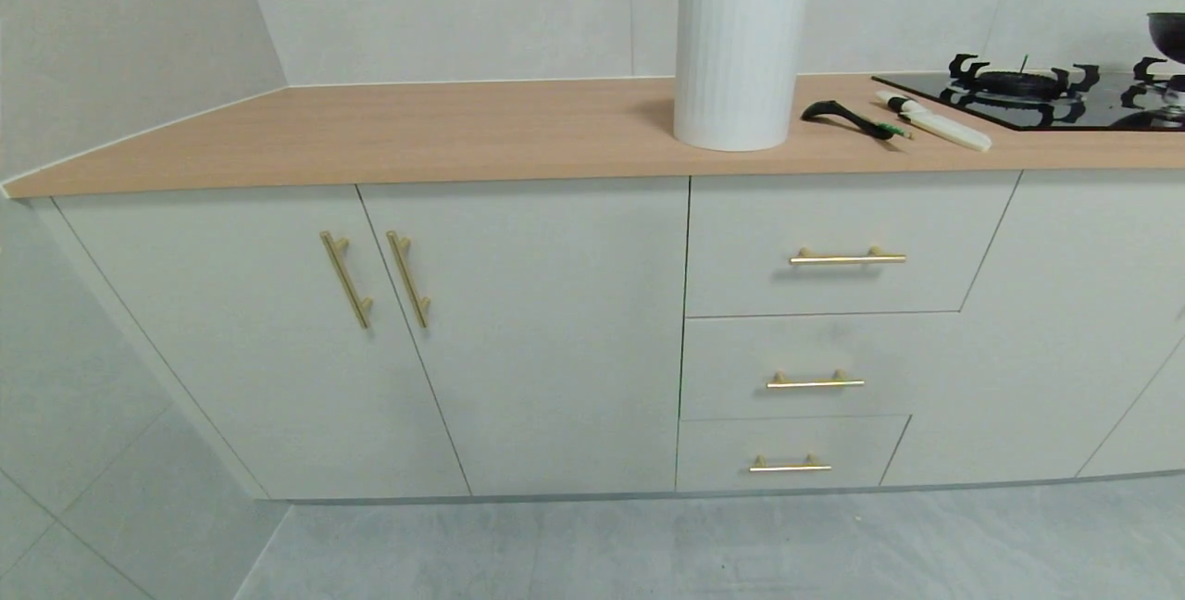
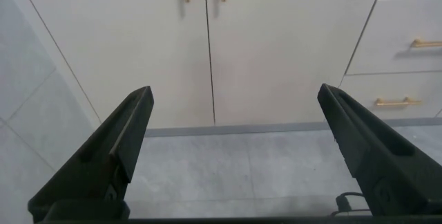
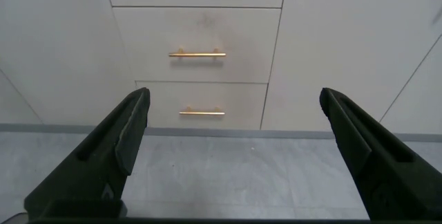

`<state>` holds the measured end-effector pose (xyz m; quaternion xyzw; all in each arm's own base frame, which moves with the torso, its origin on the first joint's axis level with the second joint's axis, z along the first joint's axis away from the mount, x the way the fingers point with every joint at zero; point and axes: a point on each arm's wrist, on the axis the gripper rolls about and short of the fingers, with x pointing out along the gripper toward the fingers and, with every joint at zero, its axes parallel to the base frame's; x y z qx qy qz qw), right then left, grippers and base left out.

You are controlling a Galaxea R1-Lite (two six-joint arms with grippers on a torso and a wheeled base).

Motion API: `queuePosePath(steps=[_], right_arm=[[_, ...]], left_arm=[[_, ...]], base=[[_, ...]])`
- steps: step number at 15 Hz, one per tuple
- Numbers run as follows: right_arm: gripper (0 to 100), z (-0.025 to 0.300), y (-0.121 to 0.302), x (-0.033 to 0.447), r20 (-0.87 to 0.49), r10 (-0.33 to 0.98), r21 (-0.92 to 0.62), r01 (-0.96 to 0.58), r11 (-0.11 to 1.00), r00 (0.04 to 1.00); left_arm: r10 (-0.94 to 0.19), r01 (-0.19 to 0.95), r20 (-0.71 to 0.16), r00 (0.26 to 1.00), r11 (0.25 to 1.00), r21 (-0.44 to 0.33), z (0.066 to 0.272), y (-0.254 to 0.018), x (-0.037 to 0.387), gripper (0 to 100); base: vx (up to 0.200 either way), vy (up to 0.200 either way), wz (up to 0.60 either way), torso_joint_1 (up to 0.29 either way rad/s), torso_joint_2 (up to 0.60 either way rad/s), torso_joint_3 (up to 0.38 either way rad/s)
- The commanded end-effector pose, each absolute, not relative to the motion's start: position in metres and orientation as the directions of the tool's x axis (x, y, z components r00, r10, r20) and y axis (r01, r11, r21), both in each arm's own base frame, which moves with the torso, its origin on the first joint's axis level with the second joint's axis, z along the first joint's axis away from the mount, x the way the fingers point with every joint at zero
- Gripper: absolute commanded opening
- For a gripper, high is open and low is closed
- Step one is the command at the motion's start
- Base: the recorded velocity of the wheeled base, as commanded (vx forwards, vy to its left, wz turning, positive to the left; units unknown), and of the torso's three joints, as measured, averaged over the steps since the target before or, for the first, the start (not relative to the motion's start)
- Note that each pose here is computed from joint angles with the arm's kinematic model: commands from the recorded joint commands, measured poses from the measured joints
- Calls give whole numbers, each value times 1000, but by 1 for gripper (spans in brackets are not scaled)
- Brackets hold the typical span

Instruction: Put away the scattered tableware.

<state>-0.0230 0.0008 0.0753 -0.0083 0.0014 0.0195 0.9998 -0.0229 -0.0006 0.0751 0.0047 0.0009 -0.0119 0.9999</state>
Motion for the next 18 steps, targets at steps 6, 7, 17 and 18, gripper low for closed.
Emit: queuePosePath(steps=[6,7,17,18], right_arm=[[100,75,1,-23,-5,40,-17,-40,999,999],[100,75,1,-23,-5,40,-17,-40,999,999],[100,76,1,-23,3,40,-9,-40,999,999],[100,77,1,-23,6,29,-19,-29,999,1000]], left_arm=[[-23,23,-3,1000,1000,9,75,-1,-23,100],[-23,23,-3,1000,1000,9,75,-1,-23,100],[-23,23,-3,1000,1000,8,75,-1,-23,100],[-23,23,-3,1000,1000,8,75,-1,-23,100]], base=[[133,0,0,2,2,4],[0,0,0,0,0,0],[0,0,0,0,0,0],[0,0,0,0,0,0]])
